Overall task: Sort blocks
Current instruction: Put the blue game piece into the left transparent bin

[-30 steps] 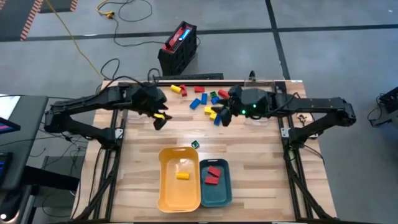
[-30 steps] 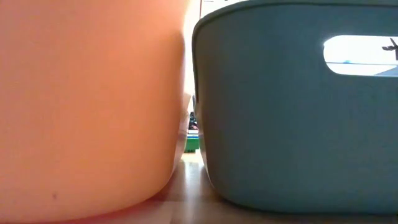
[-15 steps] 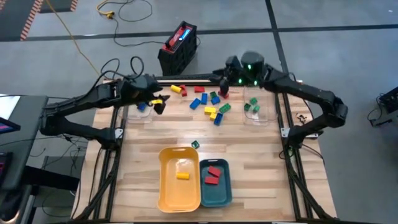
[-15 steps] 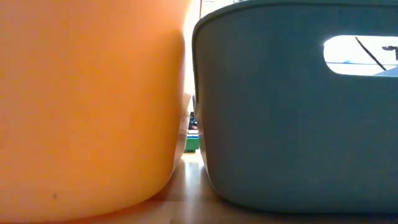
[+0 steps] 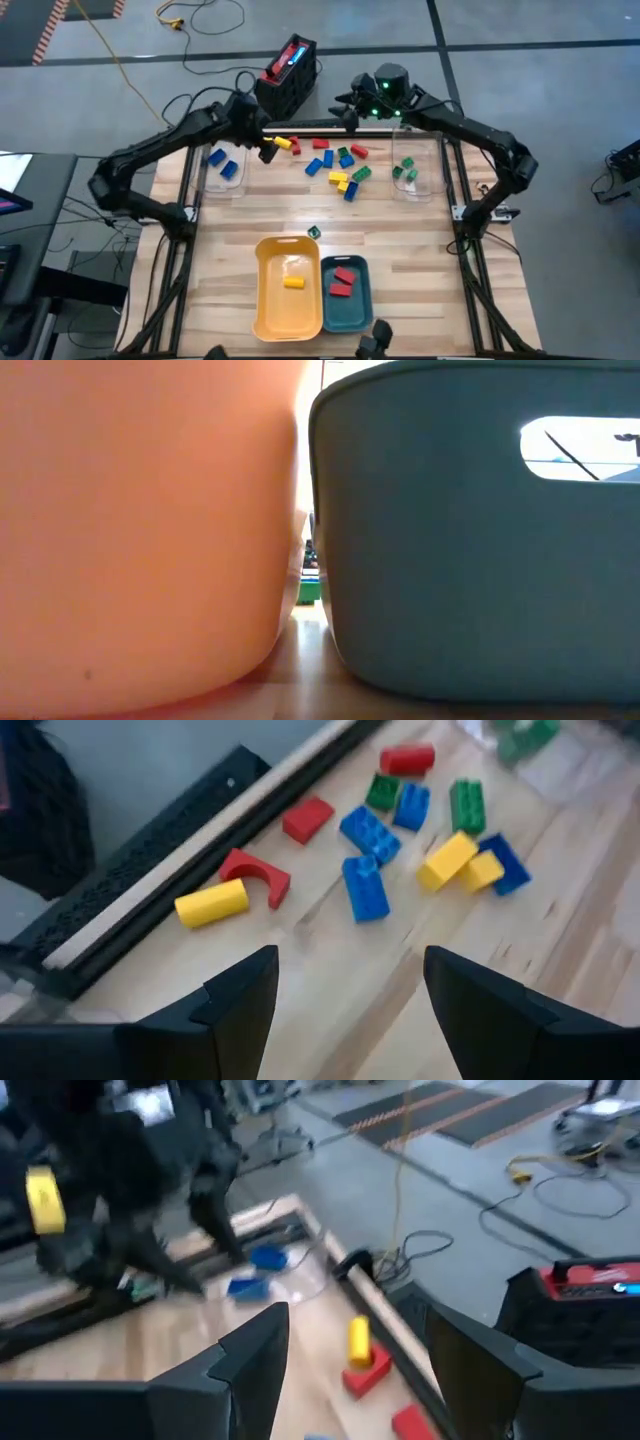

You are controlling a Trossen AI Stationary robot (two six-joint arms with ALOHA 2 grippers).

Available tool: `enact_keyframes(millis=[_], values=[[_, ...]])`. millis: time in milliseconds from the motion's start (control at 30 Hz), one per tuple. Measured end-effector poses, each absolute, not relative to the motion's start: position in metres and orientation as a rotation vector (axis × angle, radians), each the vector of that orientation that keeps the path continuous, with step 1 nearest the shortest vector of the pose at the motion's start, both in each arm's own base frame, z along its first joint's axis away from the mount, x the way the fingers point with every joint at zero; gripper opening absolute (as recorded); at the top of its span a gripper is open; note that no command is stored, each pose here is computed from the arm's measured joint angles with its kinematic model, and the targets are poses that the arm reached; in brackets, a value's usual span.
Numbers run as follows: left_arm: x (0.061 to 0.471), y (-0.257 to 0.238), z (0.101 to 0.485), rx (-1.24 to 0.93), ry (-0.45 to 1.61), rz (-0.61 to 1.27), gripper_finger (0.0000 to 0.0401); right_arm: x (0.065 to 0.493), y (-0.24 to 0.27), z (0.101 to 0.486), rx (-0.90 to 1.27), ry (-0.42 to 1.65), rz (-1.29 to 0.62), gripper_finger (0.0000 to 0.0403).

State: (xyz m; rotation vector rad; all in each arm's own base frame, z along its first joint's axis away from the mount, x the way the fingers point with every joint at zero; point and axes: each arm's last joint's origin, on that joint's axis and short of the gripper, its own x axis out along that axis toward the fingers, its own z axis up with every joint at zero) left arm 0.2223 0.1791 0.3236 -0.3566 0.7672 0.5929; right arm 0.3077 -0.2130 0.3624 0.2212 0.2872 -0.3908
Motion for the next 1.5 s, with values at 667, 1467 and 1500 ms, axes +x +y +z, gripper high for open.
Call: enact_keyframes(millis=[667,1467,1500], values=[[0.304,0.247,0.288,-0.596,0.979,0.353,0.0245,0.292,-0.161,0.395,0.474,0.238,-0.423,0.0248],[0.407,0.222,0.221,-0.524,1.25,0.542,0.0245,0.27,-0.161,0.401,0.235,0.334,-0.292,0.0248],[0.407,0.222,0.22,-0.531,1.255,0.545,0.0245,0.27,-0.161,0.401,0.236,0.335,-0.282,0.0248]])
